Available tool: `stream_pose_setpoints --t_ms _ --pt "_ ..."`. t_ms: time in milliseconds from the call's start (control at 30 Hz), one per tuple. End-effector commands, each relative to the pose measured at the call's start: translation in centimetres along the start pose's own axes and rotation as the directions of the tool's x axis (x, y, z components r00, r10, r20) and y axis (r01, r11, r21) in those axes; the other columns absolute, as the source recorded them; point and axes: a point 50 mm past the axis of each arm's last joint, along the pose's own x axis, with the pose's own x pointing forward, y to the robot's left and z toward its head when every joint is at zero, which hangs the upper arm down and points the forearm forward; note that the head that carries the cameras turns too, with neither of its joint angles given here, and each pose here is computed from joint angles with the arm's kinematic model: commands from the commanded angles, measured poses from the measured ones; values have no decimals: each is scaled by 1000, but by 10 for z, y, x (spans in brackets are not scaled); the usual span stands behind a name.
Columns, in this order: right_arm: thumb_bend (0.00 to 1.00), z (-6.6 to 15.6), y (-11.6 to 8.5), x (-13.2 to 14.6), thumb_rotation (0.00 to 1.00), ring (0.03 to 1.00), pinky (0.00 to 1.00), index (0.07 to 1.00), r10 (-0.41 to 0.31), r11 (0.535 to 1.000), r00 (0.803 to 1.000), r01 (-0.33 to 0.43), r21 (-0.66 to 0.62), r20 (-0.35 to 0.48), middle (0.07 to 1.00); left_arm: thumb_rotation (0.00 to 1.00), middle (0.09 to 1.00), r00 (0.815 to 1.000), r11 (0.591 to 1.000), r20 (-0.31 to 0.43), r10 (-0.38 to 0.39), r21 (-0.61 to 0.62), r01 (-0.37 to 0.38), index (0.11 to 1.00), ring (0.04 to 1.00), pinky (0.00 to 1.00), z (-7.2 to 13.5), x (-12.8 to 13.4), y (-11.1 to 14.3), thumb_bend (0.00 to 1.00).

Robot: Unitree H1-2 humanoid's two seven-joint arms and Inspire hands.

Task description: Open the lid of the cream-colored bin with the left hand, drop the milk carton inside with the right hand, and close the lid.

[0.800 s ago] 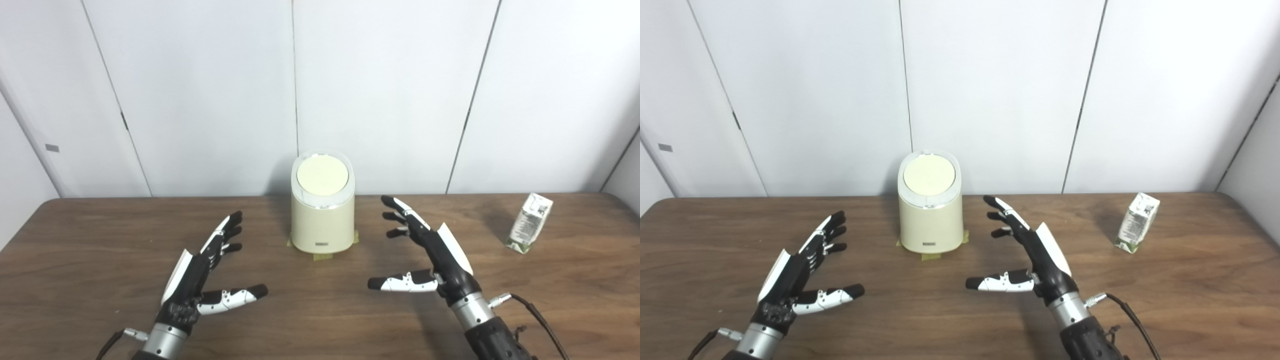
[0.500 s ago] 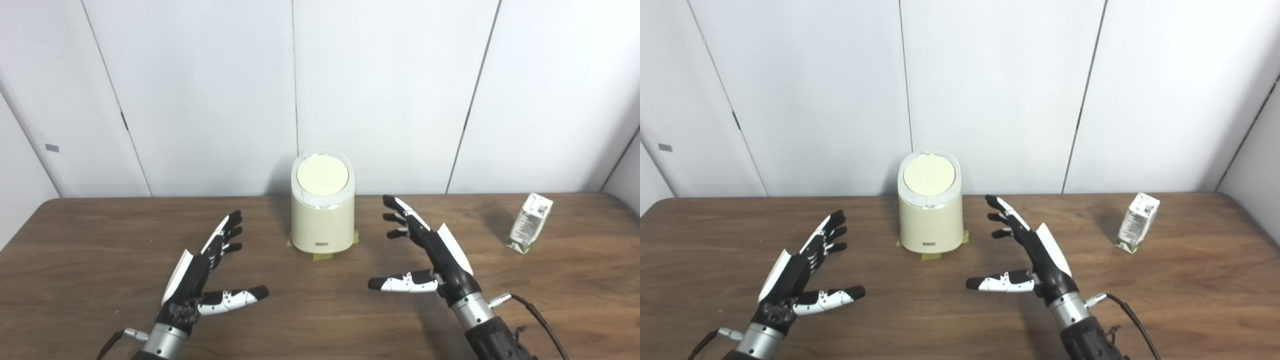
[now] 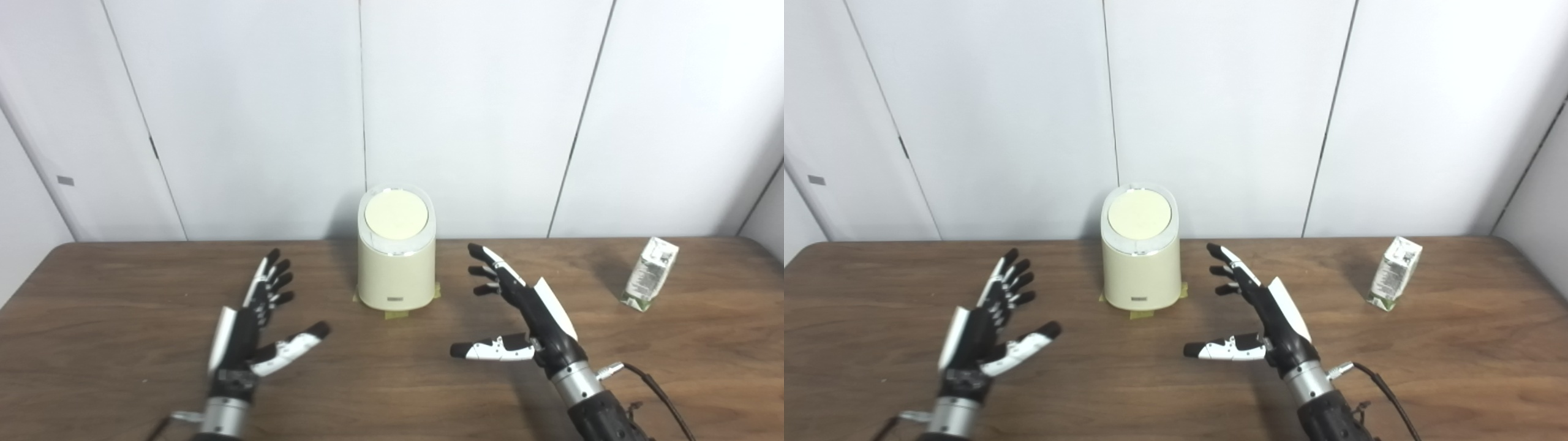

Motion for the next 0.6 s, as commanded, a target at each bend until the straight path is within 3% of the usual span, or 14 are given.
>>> stream_pose_setpoints --t_ms 0,200,300,567 --pt "862 14 -6 17 265 838 708 920 -34 999 995 35 -5 92 915 404 992 995 999 98 17 36 -21 1000 985 926 26 28 5 913" --pt "789 12 0 19 260 818 682 906 -44 999 994 44 11 95 893 405 1000 991 994 133 -22 112 7 1000 996 939 41 57 2 893" --pt "815 13 1 20 242 814 663 900 -42 999 994 41 5 101 888 405 991 993 978 119 -25 208 0 1000 994 970 47 75 3 891" --pt "878 12 0 20 213 822 682 908 -38 999 994 36 19 99 896 441 967 996 963 88 19 268 -42 1000 985 975 71 110 7 845"
